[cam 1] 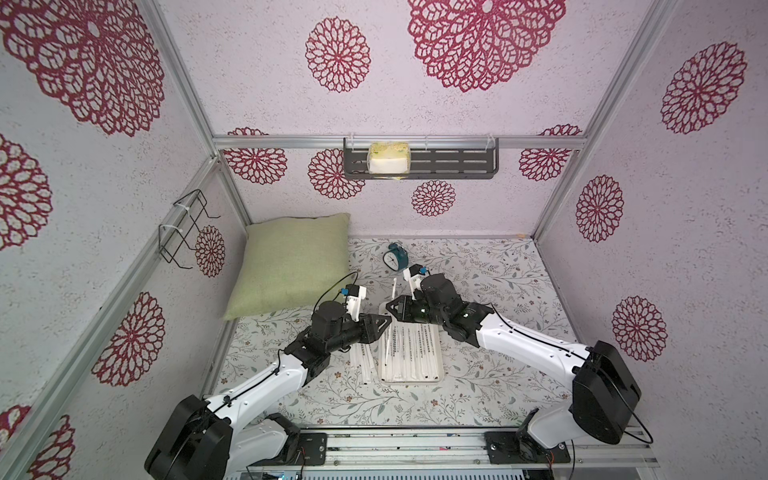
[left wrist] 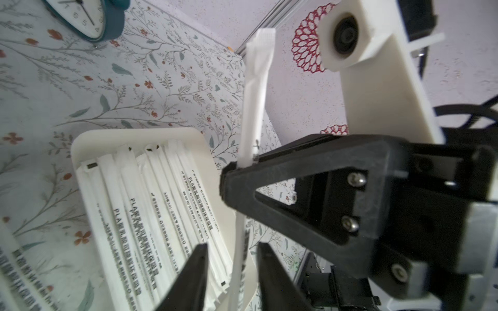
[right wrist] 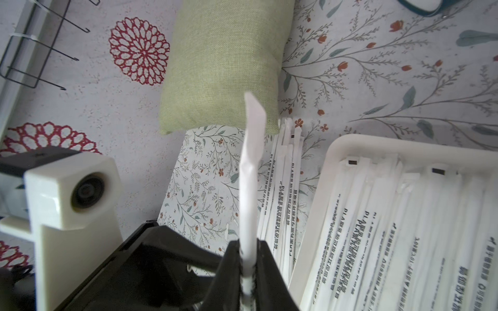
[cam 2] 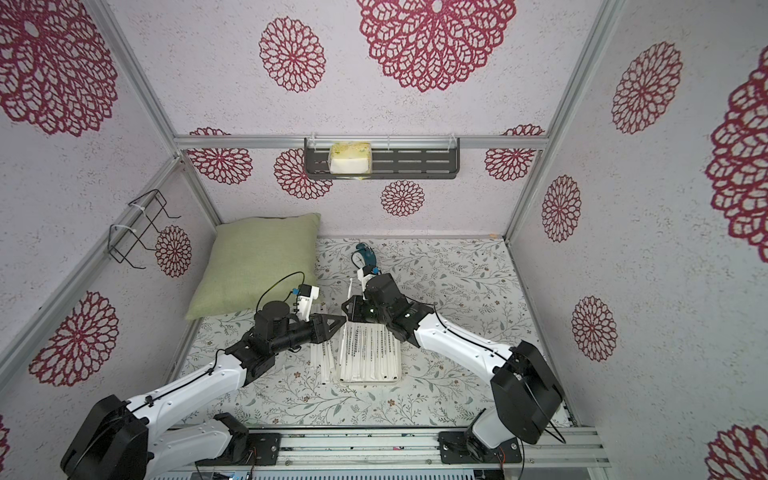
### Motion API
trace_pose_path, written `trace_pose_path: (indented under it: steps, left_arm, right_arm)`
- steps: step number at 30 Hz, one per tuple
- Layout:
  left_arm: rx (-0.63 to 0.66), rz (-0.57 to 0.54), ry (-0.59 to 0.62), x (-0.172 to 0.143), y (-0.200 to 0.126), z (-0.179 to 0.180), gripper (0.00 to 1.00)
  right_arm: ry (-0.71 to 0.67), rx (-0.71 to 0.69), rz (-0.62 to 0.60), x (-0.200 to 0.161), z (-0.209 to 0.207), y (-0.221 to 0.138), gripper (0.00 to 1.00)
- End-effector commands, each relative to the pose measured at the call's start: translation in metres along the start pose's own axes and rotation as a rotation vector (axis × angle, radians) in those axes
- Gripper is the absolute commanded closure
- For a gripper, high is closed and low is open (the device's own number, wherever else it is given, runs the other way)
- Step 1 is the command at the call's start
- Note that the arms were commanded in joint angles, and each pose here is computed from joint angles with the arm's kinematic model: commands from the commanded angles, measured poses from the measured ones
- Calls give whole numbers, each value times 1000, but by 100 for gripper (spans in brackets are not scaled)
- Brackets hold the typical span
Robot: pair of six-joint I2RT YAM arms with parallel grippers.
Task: Put the straws into the storage box
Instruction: Place the straw in the storage box.
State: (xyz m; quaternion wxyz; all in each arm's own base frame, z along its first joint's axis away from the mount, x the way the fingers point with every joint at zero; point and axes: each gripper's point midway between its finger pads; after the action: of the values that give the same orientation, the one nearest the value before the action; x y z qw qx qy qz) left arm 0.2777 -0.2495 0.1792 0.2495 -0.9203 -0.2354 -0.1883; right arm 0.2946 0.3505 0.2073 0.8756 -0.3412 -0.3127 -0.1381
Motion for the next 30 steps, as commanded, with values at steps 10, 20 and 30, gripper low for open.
trace_pose_path:
  steps: [10, 20, 30]
  left_arm:
    - [658, -95, -117, 19, -112, 110, 44]
    - [650, -79, -209, 3, -94, 134, 45]
    - [681, -84, -177, 11, -94, 135, 45]
  right_arm:
    - [-9, -293, 99, -19, -70, 32, 86]
    - [13, -343, 204, -55, -79, 72, 86]
    - [-54, -416, 183, -40, -71, 60, 65]
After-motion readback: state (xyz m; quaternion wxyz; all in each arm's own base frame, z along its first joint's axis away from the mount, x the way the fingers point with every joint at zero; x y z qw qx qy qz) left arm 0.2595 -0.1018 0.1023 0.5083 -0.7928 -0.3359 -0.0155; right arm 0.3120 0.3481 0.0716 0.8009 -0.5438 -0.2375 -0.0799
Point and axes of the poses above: each gripper's point midway between its finger pads, its own y axis out along the fingers, its own z axis along the line the jaws close on, x = y × z, and after that the axes turned 9 degrees about -y, right-handed
